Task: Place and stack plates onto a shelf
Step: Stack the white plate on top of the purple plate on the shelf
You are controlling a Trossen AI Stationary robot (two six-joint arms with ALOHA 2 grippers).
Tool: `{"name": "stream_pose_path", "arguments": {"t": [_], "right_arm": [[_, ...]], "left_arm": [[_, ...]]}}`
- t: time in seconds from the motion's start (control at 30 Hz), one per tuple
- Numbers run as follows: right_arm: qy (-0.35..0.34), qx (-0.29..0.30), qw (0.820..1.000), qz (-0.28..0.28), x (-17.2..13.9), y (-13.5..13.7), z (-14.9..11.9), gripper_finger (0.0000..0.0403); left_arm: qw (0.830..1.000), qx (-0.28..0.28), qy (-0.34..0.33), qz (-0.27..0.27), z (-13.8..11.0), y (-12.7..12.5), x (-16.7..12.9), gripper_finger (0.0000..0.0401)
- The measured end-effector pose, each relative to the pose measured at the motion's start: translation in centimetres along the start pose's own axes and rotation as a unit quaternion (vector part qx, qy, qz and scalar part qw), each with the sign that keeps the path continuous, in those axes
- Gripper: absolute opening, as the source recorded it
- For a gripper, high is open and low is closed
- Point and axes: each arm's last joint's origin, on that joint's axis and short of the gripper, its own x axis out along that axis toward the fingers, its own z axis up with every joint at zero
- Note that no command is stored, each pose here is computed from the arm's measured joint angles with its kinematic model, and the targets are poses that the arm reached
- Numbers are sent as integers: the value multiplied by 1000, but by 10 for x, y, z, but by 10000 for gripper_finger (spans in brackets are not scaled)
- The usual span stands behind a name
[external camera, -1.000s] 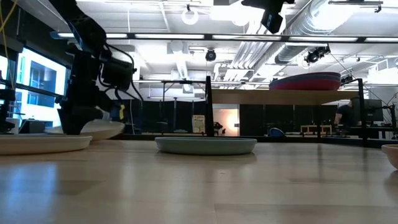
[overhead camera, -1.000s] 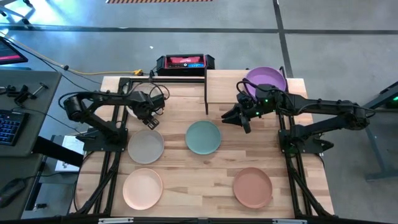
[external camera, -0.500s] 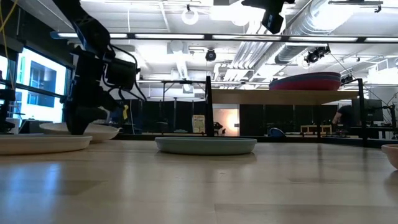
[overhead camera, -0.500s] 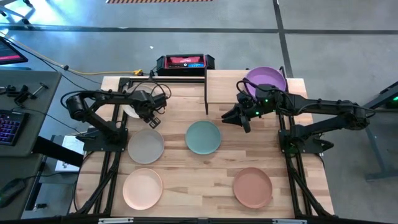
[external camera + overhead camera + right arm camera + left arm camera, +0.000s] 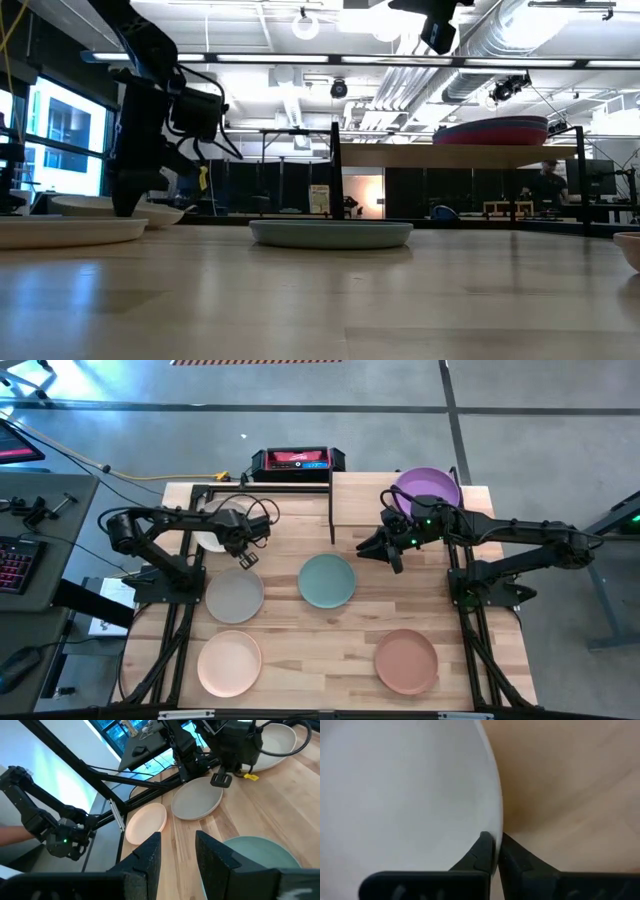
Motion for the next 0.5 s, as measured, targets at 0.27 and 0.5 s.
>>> {"name": "stream_pose_path", "arguments": {"t": [0.27, 0.5], "right_arm": [[-14, 13, 999, -26, 0, -2, 1, 103], [-29, 10, 998, -59, 0, -4, 2, 103]], "left_arm": [[998, 53, 8, 18, -3, -16, -23, 1], [994, 103, -22, 23, 1, -34, -59, 1]]}}
